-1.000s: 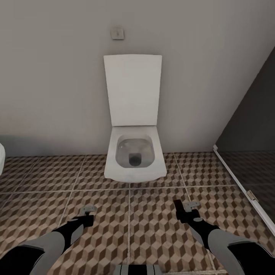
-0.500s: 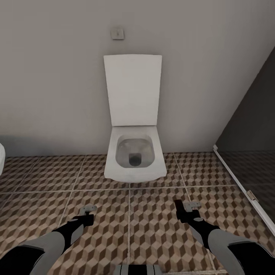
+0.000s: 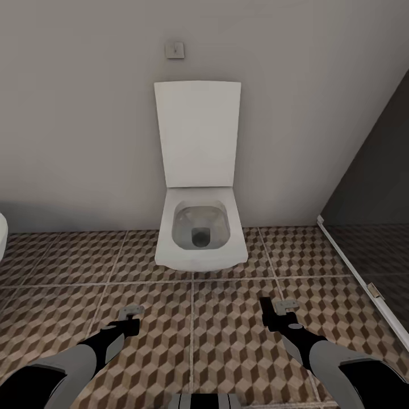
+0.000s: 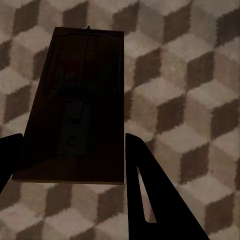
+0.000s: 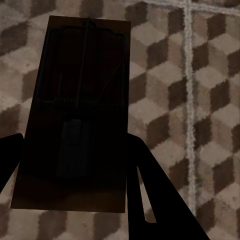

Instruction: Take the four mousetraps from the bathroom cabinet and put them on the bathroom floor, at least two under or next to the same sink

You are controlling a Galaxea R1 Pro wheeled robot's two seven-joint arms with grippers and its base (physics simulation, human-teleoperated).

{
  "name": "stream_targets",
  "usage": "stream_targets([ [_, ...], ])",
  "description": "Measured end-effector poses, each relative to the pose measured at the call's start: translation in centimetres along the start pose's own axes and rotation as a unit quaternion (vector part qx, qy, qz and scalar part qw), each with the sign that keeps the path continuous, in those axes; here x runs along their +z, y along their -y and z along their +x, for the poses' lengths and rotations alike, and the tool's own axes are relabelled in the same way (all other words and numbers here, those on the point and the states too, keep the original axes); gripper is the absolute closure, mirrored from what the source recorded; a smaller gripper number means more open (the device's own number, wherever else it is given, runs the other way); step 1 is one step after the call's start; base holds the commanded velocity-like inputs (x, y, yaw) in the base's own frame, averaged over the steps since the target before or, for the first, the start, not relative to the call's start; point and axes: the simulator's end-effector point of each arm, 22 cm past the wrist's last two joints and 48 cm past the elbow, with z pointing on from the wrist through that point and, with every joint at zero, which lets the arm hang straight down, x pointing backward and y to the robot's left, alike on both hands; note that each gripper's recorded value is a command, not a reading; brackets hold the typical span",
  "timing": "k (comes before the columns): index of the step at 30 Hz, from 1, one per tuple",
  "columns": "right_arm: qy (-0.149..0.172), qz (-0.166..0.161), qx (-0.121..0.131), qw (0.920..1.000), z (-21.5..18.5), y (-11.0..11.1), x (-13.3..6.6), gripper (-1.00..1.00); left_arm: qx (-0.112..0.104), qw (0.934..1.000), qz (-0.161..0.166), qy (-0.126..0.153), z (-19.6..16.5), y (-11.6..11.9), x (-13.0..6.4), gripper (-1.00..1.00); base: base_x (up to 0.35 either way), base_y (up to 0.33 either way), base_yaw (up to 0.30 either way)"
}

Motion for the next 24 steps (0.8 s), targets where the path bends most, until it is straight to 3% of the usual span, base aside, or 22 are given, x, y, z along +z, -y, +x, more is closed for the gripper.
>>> stream_targets([
  [8, -0.001, 0.000, -0.001, 1.0000, 0.04, 0.02, 0.00, 1.00, 0.001, 1.0000, -0.001, 0.001, -0.04, -0.04, 0.00, 1.00, 0.007, 0.000, 0.000],
  [18, -0.001, 0.001, -0.001, 1.0000, 0.05, 0.15, -0.02, 1.00, 0.001, 1.0000, -0.001, 0.001, -0.07, -0.06, -0.03, 1.00, 0.275, 0.000, 0.000],
  [24, -0.001, 0.001, -0.002, 1.0000, 0.08, 0.14, 0.00, 1.00, 0.001, 1.0000, -0.002, 0.001, -0.05, -0.08, 0.00, 1.00, 0.076, 0.000, 0.000],
])
